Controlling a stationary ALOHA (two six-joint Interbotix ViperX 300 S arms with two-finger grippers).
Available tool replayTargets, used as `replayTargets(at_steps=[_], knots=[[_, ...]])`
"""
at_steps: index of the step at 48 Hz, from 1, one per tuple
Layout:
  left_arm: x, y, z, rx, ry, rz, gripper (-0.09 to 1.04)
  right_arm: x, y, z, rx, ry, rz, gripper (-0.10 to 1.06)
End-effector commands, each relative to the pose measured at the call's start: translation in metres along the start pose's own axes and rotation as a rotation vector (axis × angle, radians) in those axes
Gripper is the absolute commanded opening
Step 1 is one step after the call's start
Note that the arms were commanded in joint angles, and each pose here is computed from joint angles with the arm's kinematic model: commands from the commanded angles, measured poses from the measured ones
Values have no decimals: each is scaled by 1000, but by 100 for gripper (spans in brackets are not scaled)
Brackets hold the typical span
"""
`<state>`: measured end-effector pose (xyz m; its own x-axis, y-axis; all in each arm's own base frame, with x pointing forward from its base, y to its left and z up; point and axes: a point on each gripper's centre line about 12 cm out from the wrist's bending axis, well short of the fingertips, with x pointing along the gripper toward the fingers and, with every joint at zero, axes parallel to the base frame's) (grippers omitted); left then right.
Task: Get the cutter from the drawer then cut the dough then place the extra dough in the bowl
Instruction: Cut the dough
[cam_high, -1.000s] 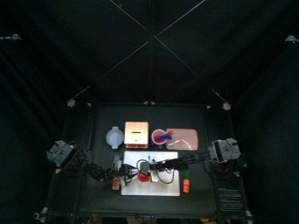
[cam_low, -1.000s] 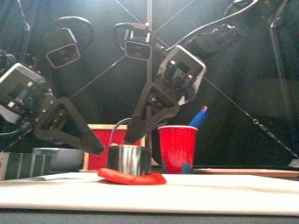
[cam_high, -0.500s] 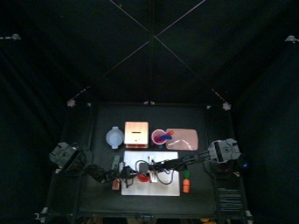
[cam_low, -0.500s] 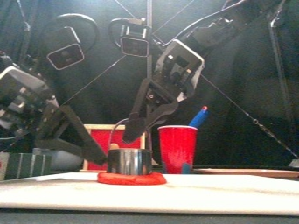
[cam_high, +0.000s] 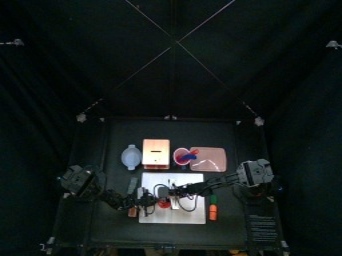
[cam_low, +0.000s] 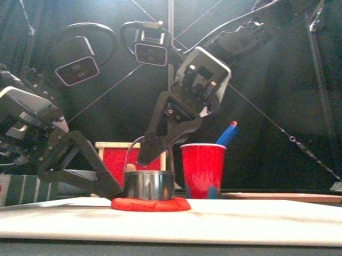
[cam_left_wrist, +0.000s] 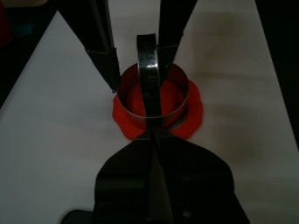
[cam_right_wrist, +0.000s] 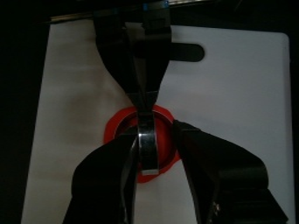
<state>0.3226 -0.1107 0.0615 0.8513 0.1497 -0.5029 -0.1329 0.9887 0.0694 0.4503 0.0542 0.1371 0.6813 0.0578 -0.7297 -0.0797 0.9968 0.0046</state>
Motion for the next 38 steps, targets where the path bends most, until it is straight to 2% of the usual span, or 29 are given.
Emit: replayTargets(at_steps=[1, 7, 25, 33, 38], knots=[[1, -3, 5, -8, -11, -7, 54, -8, -1, 14, 1, -34, -2, 71], [1, -2, 4, -8, -8, -6, 54, -9, -1, 15, 1, -30, -4, 69], [2, -3, 2, -5, 4, -8, 54, -19, 0, 26, -17, -61, -3, 43], [2, -2, 1, -4, 7, -6, 54, -38, 0, 37, -12, -101, -3, 42], [2, -2, 0, -7, 9, -6, 54, -61, -3, 45, -10, -133, -11, 42]])
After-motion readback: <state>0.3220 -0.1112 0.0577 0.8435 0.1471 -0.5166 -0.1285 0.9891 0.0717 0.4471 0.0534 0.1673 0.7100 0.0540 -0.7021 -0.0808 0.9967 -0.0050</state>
